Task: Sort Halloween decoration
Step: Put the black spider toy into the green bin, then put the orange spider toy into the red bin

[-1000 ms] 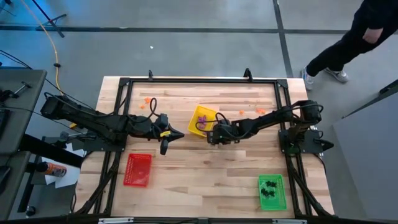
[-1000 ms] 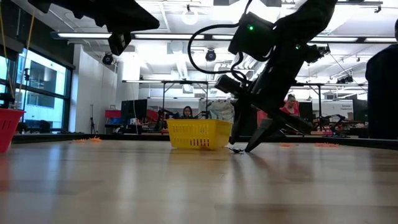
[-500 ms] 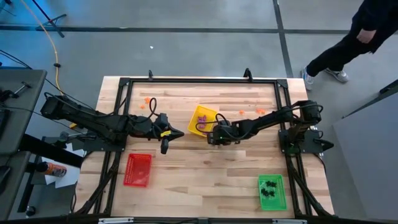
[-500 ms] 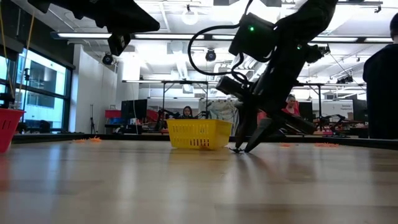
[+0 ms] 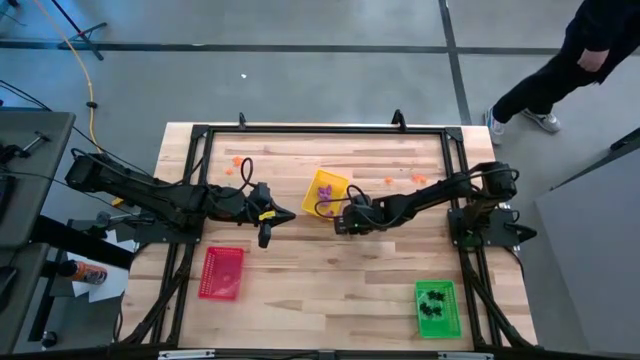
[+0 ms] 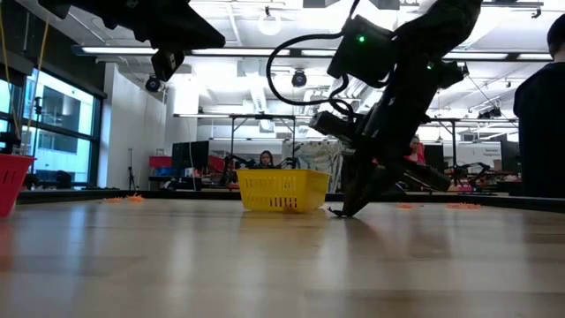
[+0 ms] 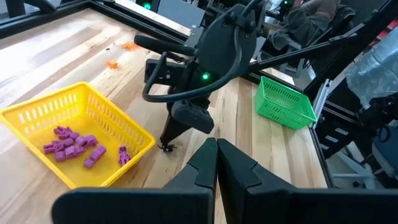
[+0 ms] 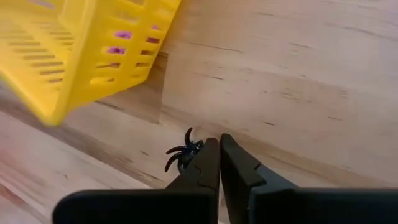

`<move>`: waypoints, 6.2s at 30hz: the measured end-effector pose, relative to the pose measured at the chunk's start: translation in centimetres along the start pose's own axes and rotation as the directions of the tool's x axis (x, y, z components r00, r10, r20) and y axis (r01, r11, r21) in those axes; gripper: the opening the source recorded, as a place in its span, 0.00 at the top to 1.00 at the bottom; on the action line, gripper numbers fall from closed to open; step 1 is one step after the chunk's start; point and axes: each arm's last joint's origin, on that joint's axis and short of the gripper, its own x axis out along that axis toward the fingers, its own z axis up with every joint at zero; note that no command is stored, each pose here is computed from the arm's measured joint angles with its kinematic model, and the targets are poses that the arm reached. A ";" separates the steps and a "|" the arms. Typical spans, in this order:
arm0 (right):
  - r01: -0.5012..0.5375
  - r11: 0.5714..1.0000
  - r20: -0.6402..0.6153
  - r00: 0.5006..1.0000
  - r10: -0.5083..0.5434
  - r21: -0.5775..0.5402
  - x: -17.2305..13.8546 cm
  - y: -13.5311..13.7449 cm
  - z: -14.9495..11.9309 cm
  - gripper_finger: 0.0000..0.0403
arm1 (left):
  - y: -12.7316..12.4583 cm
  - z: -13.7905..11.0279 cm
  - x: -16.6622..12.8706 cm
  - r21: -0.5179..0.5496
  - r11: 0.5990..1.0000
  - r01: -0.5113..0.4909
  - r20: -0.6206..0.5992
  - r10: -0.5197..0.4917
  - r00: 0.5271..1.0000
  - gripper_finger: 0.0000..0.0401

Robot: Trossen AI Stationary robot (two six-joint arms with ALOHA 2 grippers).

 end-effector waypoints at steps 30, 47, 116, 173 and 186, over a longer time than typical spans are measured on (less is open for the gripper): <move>-0.436 0.644 0.319 0.610 0.725 -0.629 -18.2 4.8 2.1 1.00 | -0.4 3.7 -6.3 0.082 0.984 0.157 0.238 -0.172 0.956 1.00; -0.296 0.447 0.275 0.476 0.835 -0.844 -19.1 6.0 1.8 1.00 | 0.4 4.0 -4.9 0.198 0.978 -0.072 0.303 0.009 0.953 1.00; 0.382 0.890 -0.248 0.863 -0.440 -0.250 -14.1 -10.1 -20.4 1.00 | 1.5 3.9 -4.6 0.093 0.990 -0.106 0.270 0.077 0.960 1.00; -0.107 0.459 0.268 0.688 0.674 -0.882 -21.2 2.7 6.5 0.61 | 4.0 6.9 -1.6 0.239 0.970 -0.038 0.343 -0.047 0.938 1.00; -0.158 0.370 0.234 0.537 0.811 -0.916 -22.4 3.3 8.8 0.96 | 4.6 9.2 -1.6 0.358 0.933 -0.029 0.330 -0.097 0.939 1.00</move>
